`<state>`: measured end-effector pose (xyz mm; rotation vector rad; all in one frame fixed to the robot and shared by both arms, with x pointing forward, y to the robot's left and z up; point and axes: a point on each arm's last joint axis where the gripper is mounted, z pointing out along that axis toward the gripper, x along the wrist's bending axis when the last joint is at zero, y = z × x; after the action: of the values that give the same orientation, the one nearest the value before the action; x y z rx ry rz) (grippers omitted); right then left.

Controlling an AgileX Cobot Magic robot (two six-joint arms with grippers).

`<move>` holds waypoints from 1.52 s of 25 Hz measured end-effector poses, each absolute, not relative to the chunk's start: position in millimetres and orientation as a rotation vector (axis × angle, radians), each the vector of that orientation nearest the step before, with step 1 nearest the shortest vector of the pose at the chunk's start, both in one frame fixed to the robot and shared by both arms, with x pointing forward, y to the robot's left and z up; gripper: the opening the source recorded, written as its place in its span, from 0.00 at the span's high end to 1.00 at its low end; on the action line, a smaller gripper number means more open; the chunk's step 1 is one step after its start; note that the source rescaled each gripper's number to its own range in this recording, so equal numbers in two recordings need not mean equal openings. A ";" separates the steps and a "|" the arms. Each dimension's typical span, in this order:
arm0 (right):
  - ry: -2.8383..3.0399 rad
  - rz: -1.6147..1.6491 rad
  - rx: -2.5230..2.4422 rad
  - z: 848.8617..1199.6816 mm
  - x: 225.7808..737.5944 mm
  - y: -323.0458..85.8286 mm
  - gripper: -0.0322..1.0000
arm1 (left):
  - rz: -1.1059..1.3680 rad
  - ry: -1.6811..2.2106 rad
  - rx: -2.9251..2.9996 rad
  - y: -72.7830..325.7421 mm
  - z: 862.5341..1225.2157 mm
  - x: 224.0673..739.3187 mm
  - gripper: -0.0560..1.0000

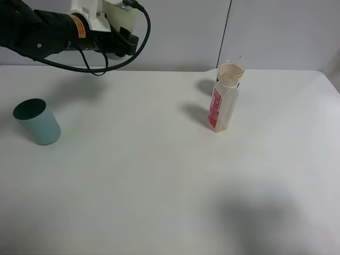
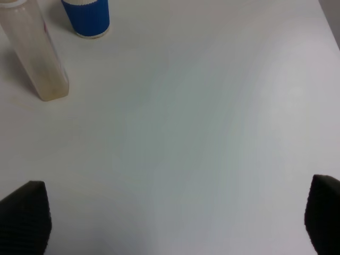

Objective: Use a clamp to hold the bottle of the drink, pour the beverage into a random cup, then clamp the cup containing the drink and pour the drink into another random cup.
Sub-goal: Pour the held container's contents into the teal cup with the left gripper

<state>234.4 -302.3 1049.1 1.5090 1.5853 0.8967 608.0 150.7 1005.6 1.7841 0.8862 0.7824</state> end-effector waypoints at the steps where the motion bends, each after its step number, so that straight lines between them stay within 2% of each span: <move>1: 1.585 0.897 1.509 1049.1 234.4 -302.3 0.09 | 0.797 0.887 1.787 154.3 1007.8 608.0 0.93; 7: 1.585 0.897 1.509 1049.1 234.4 -302.3 0.09 | 0.827 0.938 1.784 174.4 1007.7 607.1 0.93; 9: 1.585 0.897 1.509 1049.1 234.4 -302.3 0.09 | 0.880 0.983 1.784 200.0 1009.7 604.3 0.93; 19: 1.585 0.897 1.509 1049.1 234.4 -302.3 0.09 | 1.053 1.047 1.743 265.3 1025.2 602.7 0.93; 29: 1.585 0.897 1.509 1049.1 234.4 -302.3 0.09 | 1.153 1.062 1.565 313.7 1041.0 601.5 0.93; 38: 1.585 0.897 1.509 1049.1 234.4 -302.3 0.09 | 1.158 1.126 1.447 351.6 1015.7 567.5 0.93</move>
<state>234.4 -302.3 1049.1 1.5090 1.5853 0.8967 567.5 351.6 1015.7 1.4469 1.1259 1.1584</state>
